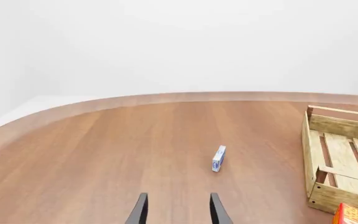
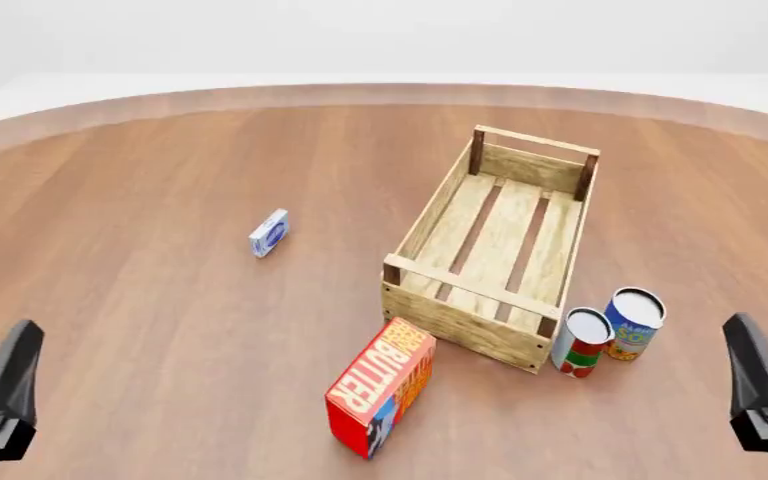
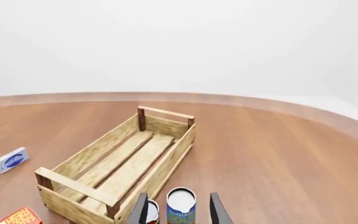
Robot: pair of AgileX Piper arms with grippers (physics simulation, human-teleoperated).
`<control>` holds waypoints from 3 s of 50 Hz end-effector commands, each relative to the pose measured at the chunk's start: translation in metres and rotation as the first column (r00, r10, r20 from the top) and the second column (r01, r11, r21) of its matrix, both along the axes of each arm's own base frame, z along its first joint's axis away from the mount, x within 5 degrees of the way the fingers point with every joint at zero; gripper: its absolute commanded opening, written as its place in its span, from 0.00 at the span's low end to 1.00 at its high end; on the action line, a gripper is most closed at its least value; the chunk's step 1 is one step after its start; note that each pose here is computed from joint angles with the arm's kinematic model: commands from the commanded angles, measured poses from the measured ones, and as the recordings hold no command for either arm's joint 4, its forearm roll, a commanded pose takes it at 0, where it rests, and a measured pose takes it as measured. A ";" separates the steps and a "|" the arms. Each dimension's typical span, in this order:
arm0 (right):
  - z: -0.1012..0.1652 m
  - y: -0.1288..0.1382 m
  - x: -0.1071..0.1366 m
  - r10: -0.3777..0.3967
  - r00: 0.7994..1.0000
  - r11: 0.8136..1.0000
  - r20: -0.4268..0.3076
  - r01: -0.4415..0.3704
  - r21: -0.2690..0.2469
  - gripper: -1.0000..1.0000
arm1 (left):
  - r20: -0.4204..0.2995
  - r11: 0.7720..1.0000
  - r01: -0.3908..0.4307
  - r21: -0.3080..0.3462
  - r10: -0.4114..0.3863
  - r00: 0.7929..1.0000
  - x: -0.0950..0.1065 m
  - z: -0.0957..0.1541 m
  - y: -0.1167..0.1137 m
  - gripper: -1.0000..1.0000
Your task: Pick up the tomato sauce, and put it in the wooden tray.
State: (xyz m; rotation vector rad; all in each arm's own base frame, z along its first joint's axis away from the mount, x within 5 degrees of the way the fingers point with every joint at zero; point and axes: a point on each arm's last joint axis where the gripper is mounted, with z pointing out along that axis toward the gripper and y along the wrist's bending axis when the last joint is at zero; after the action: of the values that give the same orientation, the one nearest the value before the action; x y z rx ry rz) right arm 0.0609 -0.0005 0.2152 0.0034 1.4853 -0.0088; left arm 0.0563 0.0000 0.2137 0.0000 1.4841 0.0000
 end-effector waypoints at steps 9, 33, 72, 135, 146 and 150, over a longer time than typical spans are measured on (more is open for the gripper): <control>-0.002 0.001 -0.004 0.012 1.000 1.000 -0.006 -0.012 0.012 1.00 | -0.001 1.000 0.000 0.000 0.000 1.000 0.000 0.001 0.000 1.00; 0.002 0.002 -0.001 0.034 0.997 0.999 -0.067 -0.033 0.007 1.00 | -0.001 1.000 0.000 0.000 0.000 1.000 0.000 0.001 0.000 1.00; 0.020 0.007 0.029 0.071 0.969 0.991 -0.236 -0.096 -0.098 1.00 | -0.001 1.000 0.000 0.000 0.000 1.000 0.000 0.001 0.000 1.00; 0.009 0.022 0.060 0.167 0.914 0.977 -0.369 -0.204 -0.064 1.00 | -0.001 1.000 0.000 0.000 0.000 1.000 0.000 0.001 0.000 1.00; 0.001 0.024 0.064 0.173 0.908 0.977 -0.381 -0.207 -0.050 1.00 | -0.001 1.000 0.000 0.000 0.000 1.000 0.000 0.001 0.000 1.00; -0.003 0.024 0.065 0.175 0.906 0.977 -0.385 -0.207 -0.044 1.00 | -0.001 1.000 0.000 0.000 0.000 1.000 0.000 0.001 0.000 1.00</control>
State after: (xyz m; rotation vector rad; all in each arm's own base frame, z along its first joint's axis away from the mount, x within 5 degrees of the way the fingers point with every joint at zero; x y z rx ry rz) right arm 0.1227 0.0223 0.2198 -0.2286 1.8542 0.0793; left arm 0.0566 0.0000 0.2144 0.0000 1.4849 0.0000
